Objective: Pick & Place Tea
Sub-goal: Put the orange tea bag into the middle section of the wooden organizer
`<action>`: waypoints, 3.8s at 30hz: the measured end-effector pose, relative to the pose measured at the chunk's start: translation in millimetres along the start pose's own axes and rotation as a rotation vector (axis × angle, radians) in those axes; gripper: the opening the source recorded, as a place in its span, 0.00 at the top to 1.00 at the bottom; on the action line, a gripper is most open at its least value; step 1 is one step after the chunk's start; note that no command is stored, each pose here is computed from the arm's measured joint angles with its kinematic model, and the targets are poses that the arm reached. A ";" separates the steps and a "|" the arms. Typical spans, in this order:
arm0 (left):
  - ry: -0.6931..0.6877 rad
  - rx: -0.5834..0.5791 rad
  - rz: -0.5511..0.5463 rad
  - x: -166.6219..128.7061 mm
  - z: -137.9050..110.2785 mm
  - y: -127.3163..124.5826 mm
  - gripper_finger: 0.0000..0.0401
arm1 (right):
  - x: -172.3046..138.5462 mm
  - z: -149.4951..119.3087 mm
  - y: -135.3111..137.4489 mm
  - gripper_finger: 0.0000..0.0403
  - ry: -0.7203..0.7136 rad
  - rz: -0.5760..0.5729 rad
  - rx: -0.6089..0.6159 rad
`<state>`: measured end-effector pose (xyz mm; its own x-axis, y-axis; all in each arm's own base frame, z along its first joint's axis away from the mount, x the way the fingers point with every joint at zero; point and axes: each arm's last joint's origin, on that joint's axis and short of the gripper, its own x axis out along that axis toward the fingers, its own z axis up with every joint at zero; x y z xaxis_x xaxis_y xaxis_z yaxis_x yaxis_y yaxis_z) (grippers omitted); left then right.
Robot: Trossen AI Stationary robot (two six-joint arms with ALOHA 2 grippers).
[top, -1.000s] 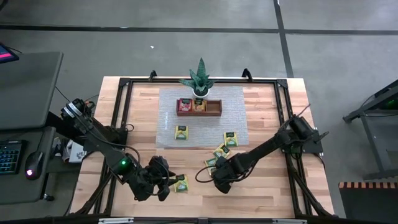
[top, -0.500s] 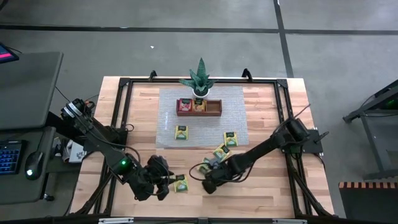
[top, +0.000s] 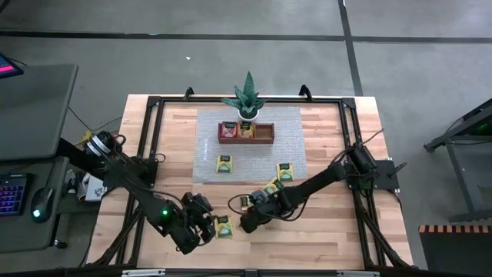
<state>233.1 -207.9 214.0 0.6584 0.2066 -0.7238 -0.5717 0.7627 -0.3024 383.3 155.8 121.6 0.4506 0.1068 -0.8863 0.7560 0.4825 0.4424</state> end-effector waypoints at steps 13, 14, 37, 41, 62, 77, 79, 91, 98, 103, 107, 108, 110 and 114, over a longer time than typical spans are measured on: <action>0.170 0.018 -0.086 58.2 -5.4 -15.7 0.63 | 1.8 21.2 -3.4 1.00 -0.014 0.002 -0.112; 0.171 0.010 -0.079 61.9 -3.0 -14.6 0.63 | 1.8 22.1 -3.7 1.00 -0.013 0.002 -0.116; 0.392 -0.101 -0.109 105.4 43.5 6.7 0.63 | 1.4 22.9 -8.4 1.00 0.005 -0.044 -0.205; 0.397 -0.065 -0.119 108.2 41.4 6.1 0.63 | 1.4 24.9 -8.9 1.00 0.005 -0.044 -0.220; 0.441 -0.066 -0.186 130.6 30.7 0.8 0.63 | 1.5 22.6 -7.7 1.00 0.046 -0.019 -0.274; 0.464 0.042 -0.168 130.6 28.0 5.3 0.63 | 1.5 23.1 -7.6 1.00 0.060 -0.012 -0.283; 0.477 0.056 -0.179 130.4 27.6 5.1 0.62 | 1.5 23.1 -7.5 1.00 0.062 -0.011 -0.283; 0.518 0.080 -0.172 130.0 25.3 7.9 0.44 | 1.5 23.1 -7.5 1.00 0.065 -0.010 -0.279; 0.498 0.093 -0.189 130.7 26.0 6.5 0.44 | 1.5 22.9 -7.5 1.00 0.062 -0.010 -0.285; 0.466 0.104 -0.205 131.0 27.4 4.4 0.44 | 1.5 23.2 -5.7 1.00 0.056 0.009 -0.327; 0.458 0.117 -0.199 131.0 27.4 4.6 0.44 | 1.4 23.1 -5.3 1.00 0.064 0.015 -0.346; 0.454 0.118 -0.198 131.0 27.5 4.6 0.44 | 1.5 23.1 -5.2 1.00 0.065 0.018 -0.351; 0.448 0.117 -0.197 131.1 27.7 4.5 0.44 | 1.8 22.9 -4.2 1.00 0.071 0.032 -0.365; 0.420 0.122 -0.182 131.5 28.5 4.7 0.44 | 1.9 22.8 -3.3 1.00 0.074 0.044 -0.369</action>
<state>331.0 -159.6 135.1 0.4731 -0.1842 -0.8615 -0.3870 0.8351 -0.3911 392.5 134.6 121.5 0.4330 0.1900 -0.8811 0.5087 0.7554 0.4129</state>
